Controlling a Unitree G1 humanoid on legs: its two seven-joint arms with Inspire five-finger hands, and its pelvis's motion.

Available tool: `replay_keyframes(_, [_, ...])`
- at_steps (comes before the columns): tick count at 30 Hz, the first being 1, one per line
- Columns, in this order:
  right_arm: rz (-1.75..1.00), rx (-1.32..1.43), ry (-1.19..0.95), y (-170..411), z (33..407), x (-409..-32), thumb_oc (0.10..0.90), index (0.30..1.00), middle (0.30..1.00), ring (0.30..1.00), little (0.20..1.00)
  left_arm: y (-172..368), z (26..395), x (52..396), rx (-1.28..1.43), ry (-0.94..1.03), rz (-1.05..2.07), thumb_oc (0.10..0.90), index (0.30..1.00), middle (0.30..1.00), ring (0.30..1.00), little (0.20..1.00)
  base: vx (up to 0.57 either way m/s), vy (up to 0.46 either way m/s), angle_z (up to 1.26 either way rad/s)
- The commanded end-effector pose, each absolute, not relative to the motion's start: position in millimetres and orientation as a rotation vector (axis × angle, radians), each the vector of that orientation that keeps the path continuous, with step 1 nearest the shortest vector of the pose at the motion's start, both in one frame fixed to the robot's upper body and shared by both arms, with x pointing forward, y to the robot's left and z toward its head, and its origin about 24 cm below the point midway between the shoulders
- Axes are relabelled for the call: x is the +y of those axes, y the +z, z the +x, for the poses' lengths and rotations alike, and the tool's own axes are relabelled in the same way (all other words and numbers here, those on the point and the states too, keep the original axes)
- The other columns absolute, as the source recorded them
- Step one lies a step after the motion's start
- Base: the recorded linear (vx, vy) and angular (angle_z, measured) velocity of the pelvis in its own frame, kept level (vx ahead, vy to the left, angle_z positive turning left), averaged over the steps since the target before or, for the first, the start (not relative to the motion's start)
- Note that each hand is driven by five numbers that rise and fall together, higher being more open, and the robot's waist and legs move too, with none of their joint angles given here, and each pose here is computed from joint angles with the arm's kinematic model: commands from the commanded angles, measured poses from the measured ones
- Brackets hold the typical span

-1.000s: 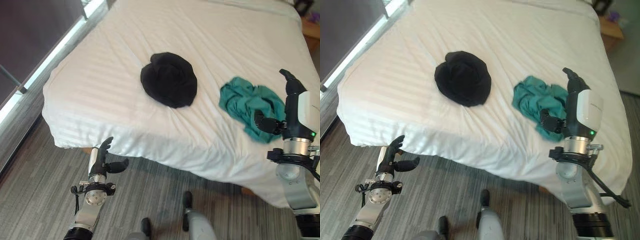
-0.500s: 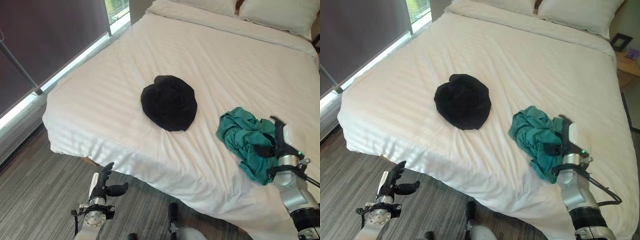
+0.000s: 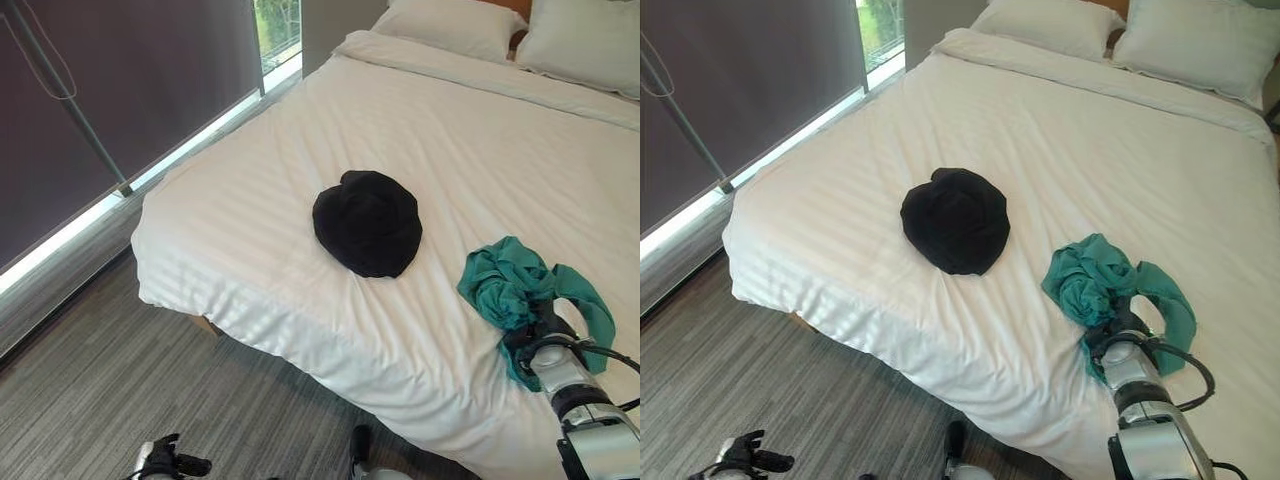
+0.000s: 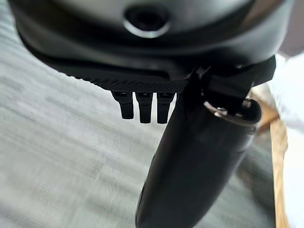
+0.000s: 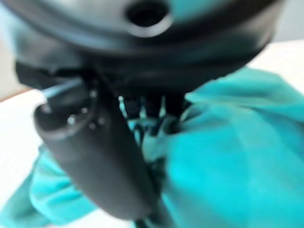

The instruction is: Pick up bed clothes into laundry basket.

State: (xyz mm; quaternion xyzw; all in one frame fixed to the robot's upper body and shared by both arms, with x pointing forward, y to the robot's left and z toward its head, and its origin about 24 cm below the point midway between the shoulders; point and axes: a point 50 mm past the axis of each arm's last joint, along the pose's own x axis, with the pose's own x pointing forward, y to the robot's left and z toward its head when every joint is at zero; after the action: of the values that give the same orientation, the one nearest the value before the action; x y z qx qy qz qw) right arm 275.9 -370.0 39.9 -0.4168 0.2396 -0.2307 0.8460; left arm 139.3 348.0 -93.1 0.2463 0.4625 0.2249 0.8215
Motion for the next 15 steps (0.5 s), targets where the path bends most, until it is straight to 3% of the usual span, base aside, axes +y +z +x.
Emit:
replay_keyframes(1, [-0.929,0.221,-0.522,96,290,-374,0.400,0.300,0.300,0.300,0.300,45,224,416,0.436,0.671,0.843,0.800,0.900,0.900,0.900,0.900,0.05,-0.155,-0.05])
replay_keyframes(2, [-0.955,0.150,-0.549,114,279,-384,0.400,0.300,0.300,0.300,0.300,125,236,438,0.210,0.788,1.011,0.800,0.900,0.900,0.900,0.900,0.02,-0.108,-0.07])
replay_keyframes(3, [-0.954,0.150,-0.550,114,279,-384,0.400,0.300,0.300,0.300,0.300,126,236,438,0.209,0.788,1.012,0.800,0.900,0.900,0.900,0.900,0.04,-0.166,-0.05])
replay_keyframes(4, [-0.968,0.136,-0.561,118,273,-388,0.400,0.300,0.300,0.300,0.300,165,242,439,0.086,0.844,1.070,0.800,0.900,0.900,0.900,0.900,0.00,-0.126,-0.05])
replay_keyframes(6, [-0.972,0.136,-0.585,116,259,-395,0.400,0.300,0.300,0.300,0.300,241,250,424,-0.214,0.934,1.097,0.800,0.900,0.900,0.900,0.900,0.00,-0.196,-0.07])
replay_keyframes(9, [-0.958,0.119,-0.613,116,251,-397,0.400,0.300,0.300,0.300,0.300,313,258,393,-0.561,0.990,1.038,0.800,0.900,0.900,0.900,0.900,-0.05,-0.176,-0.06])
replay_keyframes(14, [-0.908,0.158,-0.616,95,254,-387,0.400,0.300,0.300,0.300,0.300,340,282,325,-0.856,0.866,0.888,0.800,0.900,0.900,0.900,0.900,0.05,-0.059,-0.57])
replay_keyframes(15, [-0.907,0.158,-0.616,94,254,-387,0.400,0.300,0.300,0.300,0.300,340,282,325,-0.857,0.865,0.888,0.800,0.900,0.900,0.900,0.900,0.14,0.002,-0.90])
